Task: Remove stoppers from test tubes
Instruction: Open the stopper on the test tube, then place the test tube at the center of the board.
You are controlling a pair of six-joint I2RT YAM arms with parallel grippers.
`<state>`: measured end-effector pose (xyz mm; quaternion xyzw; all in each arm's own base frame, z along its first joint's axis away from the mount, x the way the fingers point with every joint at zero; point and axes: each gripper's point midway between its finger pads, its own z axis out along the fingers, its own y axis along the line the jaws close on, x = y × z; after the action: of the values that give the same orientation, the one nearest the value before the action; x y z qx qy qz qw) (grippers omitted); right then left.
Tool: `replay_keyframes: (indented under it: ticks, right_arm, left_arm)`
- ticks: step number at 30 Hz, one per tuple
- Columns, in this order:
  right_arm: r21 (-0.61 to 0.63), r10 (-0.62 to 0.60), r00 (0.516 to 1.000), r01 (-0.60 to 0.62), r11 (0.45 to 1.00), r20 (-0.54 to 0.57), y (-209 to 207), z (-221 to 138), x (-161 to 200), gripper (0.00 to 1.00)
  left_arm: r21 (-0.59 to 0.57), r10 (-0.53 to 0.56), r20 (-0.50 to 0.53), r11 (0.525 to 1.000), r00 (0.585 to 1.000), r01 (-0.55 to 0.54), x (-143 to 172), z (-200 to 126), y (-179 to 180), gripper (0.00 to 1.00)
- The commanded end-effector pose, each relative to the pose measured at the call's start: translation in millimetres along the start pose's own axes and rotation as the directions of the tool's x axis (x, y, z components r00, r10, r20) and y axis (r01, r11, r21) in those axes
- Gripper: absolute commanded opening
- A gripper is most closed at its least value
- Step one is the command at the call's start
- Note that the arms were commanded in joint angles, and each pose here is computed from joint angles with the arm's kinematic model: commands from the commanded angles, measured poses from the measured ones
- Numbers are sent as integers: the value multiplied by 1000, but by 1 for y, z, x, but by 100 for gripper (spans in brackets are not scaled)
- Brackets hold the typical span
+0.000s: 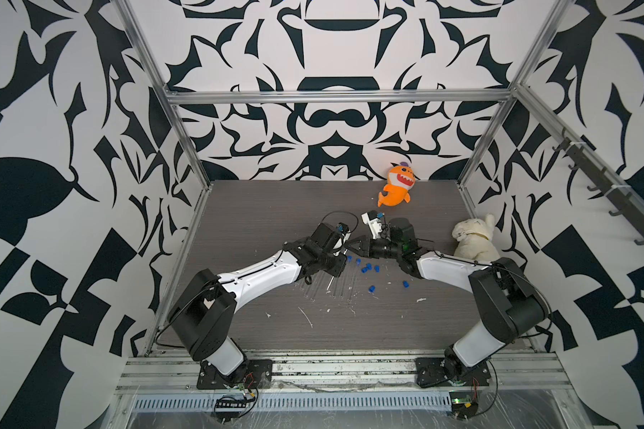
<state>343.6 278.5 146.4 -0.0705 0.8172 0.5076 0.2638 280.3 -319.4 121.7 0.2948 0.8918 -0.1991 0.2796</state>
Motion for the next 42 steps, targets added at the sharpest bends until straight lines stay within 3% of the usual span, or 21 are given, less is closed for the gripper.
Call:
replay_keyframes:
  ticks: [1,11,17,26,31,42]
  right_arm:
    - [8,-139,960,142,990,244,32,-27,-75,0]
    - [-22,-114,954,125,992,276,37,-33,-89,0]
    - [122,-38,968,8,992,246,-8,-45,-79,0]
    - [329,107,973,-171,929,204,-84,-93,-29,0]
    - [417,131,974,-199,887,186,-97,-110,-2,0]
    - [490,161,973,-223,843,166,-114,-124,30,0]
  left_arm:
    - [20,13,-152,1000,988,-10,40,1,-3,0]
    - [16,12,-156,1000,988,-9,42,1,-2,0]
    - [22,-2,-142,1000,990,5,38,-2,-4,0]
    - [-53,-55,-184,998,981,46,39,9,9,0]
    - [-103,-89,-225,992,970,67,43,16,23,0]
    - [-128,-127,-236,987,963,98,35,32,31,0]
